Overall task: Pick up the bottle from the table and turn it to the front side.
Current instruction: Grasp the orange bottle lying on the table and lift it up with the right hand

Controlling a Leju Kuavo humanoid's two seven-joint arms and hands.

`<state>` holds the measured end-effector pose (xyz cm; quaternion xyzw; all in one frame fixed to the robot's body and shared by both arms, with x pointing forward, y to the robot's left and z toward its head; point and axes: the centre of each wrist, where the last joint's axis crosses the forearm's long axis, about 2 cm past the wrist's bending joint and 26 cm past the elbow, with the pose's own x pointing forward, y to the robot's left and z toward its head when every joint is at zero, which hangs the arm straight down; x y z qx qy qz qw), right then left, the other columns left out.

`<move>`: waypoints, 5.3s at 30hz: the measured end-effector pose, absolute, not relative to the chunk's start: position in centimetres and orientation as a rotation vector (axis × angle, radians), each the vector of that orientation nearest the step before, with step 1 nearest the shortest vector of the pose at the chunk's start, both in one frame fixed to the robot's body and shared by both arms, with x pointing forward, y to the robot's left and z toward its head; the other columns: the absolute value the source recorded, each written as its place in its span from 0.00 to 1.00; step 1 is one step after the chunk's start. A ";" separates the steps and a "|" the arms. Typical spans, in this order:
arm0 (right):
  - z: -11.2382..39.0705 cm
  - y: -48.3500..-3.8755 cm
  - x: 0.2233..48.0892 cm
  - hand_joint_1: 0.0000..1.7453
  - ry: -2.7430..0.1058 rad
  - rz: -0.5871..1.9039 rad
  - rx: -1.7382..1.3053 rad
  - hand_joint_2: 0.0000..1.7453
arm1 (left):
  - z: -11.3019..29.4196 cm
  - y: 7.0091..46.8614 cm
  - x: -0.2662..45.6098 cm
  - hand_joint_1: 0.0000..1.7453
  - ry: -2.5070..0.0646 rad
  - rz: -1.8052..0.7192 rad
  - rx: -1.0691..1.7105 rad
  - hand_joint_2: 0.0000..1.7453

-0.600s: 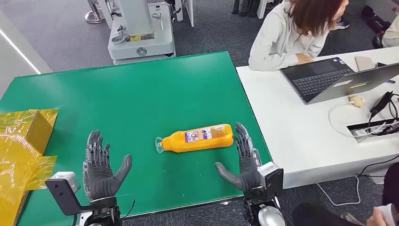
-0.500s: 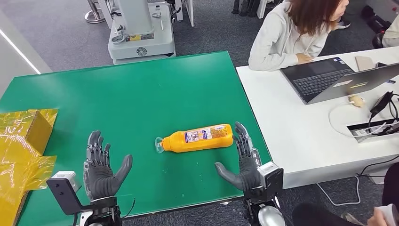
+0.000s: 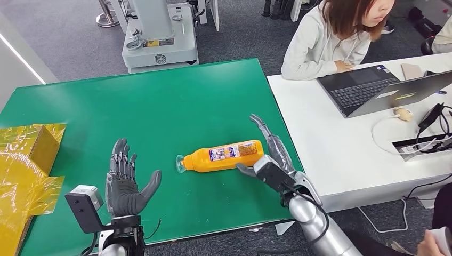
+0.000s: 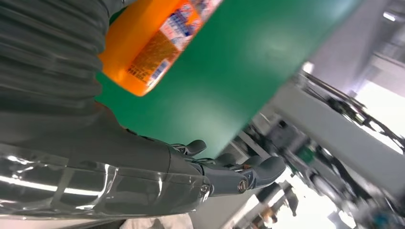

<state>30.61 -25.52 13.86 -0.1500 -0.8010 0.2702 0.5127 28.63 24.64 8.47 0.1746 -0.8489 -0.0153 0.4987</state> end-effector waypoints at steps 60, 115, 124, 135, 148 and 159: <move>21.9 -23.3 46.0 0.00 -0.986 1.702 -0.322 1.00 | 7.4 25.9 28.0 0.00 -1.953 -0.082 0.347 1.00; 15.2 -26.3 42.5 1.00 -1.036 1.704 -0.516 1.00 | 6.2 25.2 26.6 0.00 -1.906 -0.068 0.337 1.00; 14.0 -26.8 41.3 1.00 -1.115 1.559 -0.311 1.00 | 6.1 25.2 26.1 0.00 -1.913 -0.094 0.366 1.00; 10.7 -28.9 34.2 1.00 -1.260 1.044 0.249 1.00 | 6.6 24.8 25.3 0.00 -2.039 -0.141 0.574 1.00; 8.8 -29.7 29.5 1.00 -1.352 0.958 0.193 1.00 | 6.8 23.9 25.5 0.00 -2.039 -0.138 0.497 1.00; 10.1 -27.8 29.1 1.00 -1.682 0.846 0.231 1.00 | 9.5 21.4 28.7 0.00 -2.026 -0.198 0.103 1.00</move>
